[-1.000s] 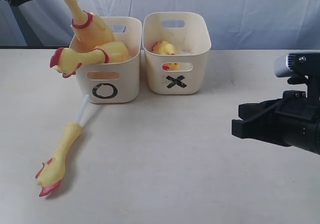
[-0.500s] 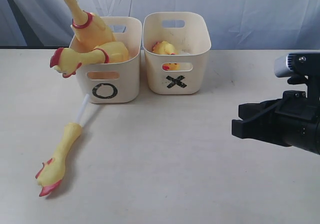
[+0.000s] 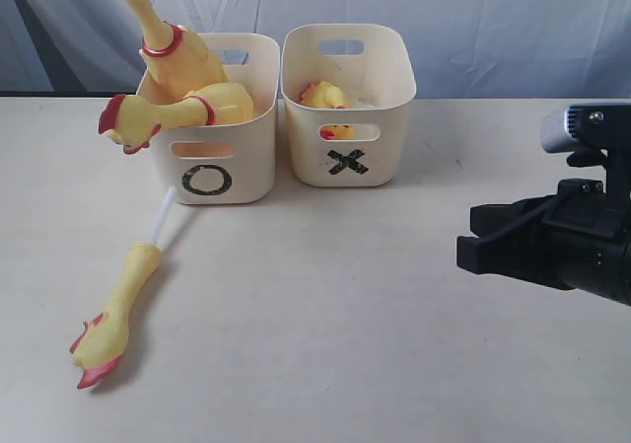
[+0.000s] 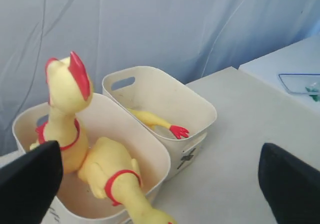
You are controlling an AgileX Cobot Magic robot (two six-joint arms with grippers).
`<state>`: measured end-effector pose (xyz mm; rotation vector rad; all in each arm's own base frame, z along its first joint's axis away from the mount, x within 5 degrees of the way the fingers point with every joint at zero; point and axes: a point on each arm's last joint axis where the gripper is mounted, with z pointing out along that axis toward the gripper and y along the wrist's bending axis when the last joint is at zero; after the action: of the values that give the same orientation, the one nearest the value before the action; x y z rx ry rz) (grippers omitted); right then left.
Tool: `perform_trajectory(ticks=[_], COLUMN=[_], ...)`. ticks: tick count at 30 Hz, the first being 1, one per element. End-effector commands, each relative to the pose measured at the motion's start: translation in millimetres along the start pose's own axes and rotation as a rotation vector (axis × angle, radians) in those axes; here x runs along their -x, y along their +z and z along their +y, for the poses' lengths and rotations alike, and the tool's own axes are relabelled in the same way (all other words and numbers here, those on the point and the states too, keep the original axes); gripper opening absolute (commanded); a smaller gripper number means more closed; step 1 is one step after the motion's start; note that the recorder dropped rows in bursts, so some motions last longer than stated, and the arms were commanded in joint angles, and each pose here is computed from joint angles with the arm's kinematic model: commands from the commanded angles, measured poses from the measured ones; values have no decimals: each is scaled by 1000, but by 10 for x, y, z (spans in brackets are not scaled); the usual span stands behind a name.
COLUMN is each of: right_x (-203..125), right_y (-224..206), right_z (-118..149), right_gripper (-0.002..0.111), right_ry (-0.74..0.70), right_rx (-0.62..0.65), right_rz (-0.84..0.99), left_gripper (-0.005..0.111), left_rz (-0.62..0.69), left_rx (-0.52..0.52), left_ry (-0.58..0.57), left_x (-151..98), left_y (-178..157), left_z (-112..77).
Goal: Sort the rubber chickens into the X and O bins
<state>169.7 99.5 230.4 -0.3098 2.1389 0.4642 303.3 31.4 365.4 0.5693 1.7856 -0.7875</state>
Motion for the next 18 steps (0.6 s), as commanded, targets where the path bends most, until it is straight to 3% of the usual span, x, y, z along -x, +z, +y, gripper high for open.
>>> perform_trajectory(ticks=[1, 4, 18], right_x=[2, 2, 2], right_y=[-11, -11, -11], right_z=[-12, -12, -12], right_gripper=[-1, -1, -1], right_ry=[-2, -2, -2], right_rx=[-5, -5, -5], right_rz=[-9, -9, -9], left_gripper=[101, 101, 101], left_rz=[-14, -18, -22], left_rx=[3, 3, 4], left_ry=[-177, -254, -240], left_x=[-37, -30, -14], left_y=[-75, -103, -123], left_z=[-177, -247, -292])
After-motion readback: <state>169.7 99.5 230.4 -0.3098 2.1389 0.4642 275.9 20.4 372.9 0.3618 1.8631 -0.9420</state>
